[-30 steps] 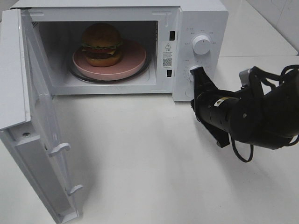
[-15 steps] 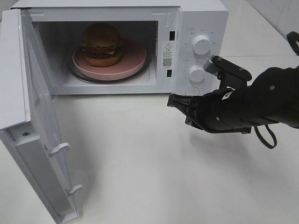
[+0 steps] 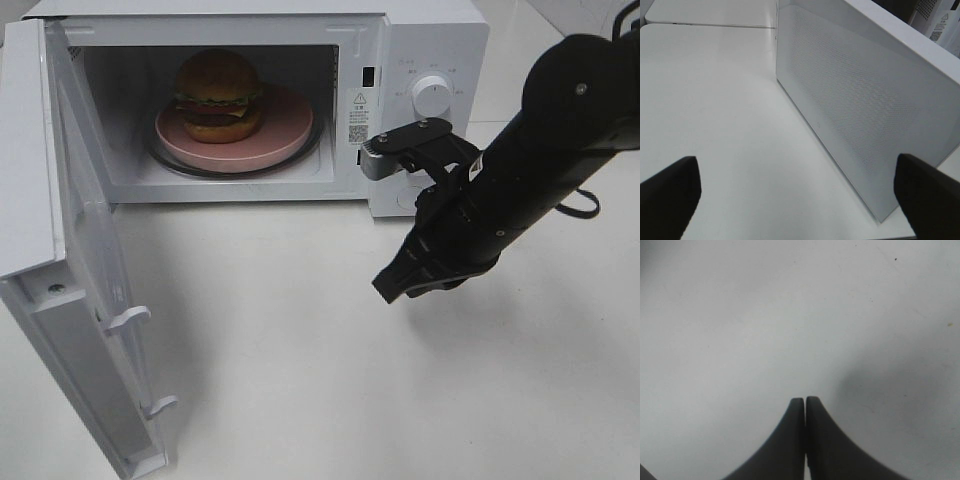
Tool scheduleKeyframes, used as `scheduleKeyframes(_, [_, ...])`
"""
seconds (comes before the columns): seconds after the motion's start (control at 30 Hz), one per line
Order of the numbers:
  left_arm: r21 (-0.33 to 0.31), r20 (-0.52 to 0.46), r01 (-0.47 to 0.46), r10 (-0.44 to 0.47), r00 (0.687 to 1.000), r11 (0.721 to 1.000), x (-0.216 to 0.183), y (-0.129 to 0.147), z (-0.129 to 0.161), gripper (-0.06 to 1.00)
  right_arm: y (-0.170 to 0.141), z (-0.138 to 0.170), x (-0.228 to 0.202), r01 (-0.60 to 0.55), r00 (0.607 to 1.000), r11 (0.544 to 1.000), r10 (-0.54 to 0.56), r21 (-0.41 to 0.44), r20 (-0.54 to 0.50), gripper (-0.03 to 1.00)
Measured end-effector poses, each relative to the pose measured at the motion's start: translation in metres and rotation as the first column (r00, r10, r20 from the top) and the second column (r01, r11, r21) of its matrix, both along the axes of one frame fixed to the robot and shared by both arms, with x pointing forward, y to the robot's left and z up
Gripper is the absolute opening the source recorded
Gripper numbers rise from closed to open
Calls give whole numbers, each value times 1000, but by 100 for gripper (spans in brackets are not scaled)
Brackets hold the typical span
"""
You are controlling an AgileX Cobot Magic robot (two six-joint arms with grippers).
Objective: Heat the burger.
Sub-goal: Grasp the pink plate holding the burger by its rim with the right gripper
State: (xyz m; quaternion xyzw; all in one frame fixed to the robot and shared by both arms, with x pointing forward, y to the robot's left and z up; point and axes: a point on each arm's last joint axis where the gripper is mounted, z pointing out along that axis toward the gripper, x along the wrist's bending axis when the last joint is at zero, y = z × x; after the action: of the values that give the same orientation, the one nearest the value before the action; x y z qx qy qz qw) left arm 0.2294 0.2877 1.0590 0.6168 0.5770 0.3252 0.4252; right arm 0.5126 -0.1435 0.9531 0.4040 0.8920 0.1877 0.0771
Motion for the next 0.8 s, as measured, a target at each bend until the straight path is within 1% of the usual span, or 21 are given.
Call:
scheduleKeyframes(0.1, [0,0,0,0,1000,1000,0,0,0,96,0,3,1,-54,998,998,55,-34,5,3])
scheduleKeyframes(0.13, [0,0,0,0,1000,1000,0,0,0,96,-1,7,3,-167,985,981,169,-96,15,3])
scheduleKeyframes(0.17, [0,0,0,0,1000,1000,0,0,0,96,-1,12,5,-284,956,947,291,-152,25,4])
scheduleKeyframes(0.2, [0,0,0,0,1000,1000,0,0,0,96,-1,12,5,-284,956,947,291,-152,25,4])
scheduleKeyframes(0.23, [0,0,0,0,1000,1000,0,0,0,96,-1,14,6,-336,938,925,347,-174,31,4])
scheduleKeyframes(0.27, [0,0,0,0,1000,1000,0,0,0,96,-1,14,6,-336,938,925,347,-174,31,4])
scheduleKeyframes(0.3, [0,0,0,0,1000,1000,0,0,0,96,0,18,8,-427,895,879,444,-211,42,4])
scheduleKeyframes(0.33, [0,0,0,0,1000,1000,0,0,0,96,1,21,10,-516,838,819,543,-249,51,4])
scheduleKeyframes(0.37, [0,0,0,0,1000,1000,0,0,0,96,1,21,10,-516,838,819,543,-249,51,4])
scheduleKeyframes(0.4, [0,0,0,0,1000,1000,0,0,0,96,1,23,11,-565,798,778,600,-274,57,4])
scheduleKeyframes(0.43, [0,0,0,0,1000,1000,0,0,0,96,2,26,13,-644,716,694,695,-322,66,5])
scheduleKeyframes(0.47, [0,0,0,0,1000,1000,0,0,0,96,2,26,13,-644,716,694,695,-322,66,5])
scheduleKeyframes(0.5, [0,0,0,0,1000,1000,0,0,0,96,3,29,15,-713,619,595,783,-371,68,5])
scheduleKeyframes(0.53, [0,0,0,0,1000,1000,0,0,0,96,3,29,15,-713,619,595,783,-371,68,5])
scheduleKeyframes(0.57, [0,0,0,0,1000,1000,0,0,0,96,3,30,15,-739,573,548,817,-393,64,5])
scheduleKeyframes(0.6, [0,0,0,0,1000,1000,0,0,0,96,3,32,17,-769,498,470,865,-434,55,5])
scheduleKeyframes(0.63, [0,0,0,0,1000,1000,0,0,0,96,3,32,17,-769,498,470,865,-434,55,5])
scheduleKeyframes(0.7, [0,0,0,0,1000,1000,0,0,0,96,3,36,20,-783,428,392,903,-483,39,6])
scheduleKeyframes(0.73, [0,0,0,0,1000,1000,0,0,0,96,3,36,20,-783,428,392,903,-483,39,6])
scheduleKeyframes(0.77, [0,0,0,0,1000,1000,0,0,0,96,2,38,22,-781,407,366,913,-507,31,7])
scheduleKeyframes(0.8, [0,0,0,0,1000,1000,0,0,0,96,2,39,24,-778,400,356,916,-517,28,8])
